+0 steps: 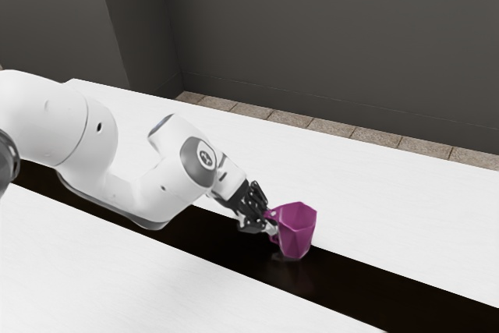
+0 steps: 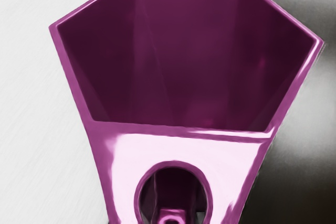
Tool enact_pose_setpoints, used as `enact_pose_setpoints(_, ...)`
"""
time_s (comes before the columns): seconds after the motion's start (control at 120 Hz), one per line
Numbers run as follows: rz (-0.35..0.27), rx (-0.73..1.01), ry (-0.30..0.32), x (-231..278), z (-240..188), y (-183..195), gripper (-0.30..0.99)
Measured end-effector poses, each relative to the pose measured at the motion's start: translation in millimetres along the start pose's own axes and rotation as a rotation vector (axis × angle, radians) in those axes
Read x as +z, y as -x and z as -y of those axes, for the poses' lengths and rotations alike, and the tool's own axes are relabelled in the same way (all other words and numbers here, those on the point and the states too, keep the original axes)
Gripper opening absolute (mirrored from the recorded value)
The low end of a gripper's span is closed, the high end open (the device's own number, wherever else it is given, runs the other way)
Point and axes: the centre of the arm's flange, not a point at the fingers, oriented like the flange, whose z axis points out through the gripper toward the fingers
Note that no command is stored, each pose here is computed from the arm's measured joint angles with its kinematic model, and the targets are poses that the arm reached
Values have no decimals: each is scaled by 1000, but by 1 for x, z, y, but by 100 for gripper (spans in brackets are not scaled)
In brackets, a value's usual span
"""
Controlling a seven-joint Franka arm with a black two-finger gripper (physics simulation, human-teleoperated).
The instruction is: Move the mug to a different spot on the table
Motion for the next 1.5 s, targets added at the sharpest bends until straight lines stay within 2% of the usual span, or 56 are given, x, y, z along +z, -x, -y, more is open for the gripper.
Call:
enact_pose_setpoints(0.183, -45, -30, -20, 1, -7, -12, 4)
enact_pose_setpoints(0.308, -128, -105, -55, -9, -9, -21, 4)
enact_pose_setpoints(0.417, -172, -140, -107, -32, -2, -19, 3)
enact_pose_setpoints(0.567, -182, -213, -197, -82, 6, 23, 4)
enact_pose_setpoints(0.733, -184, -330, -286, -126, -3, 77, 3)
enact_pose_setpoints(0.833, -207, -441, -358, -145, -5, 104, 3)
enact_pose_setpoints(0.95, -236, -605, -477, -168, -4, 133, 3)
enact_pose_setpoints(1.1, -219, -781, -568, -180, -15, 176, 3)
enact_pose_setpoints(1.35, -164, -901, -603, -172, -24, 215, 3)
enact_pose_setpoints(1.5, -143, -876, -564, -147, -21, 204, 3)
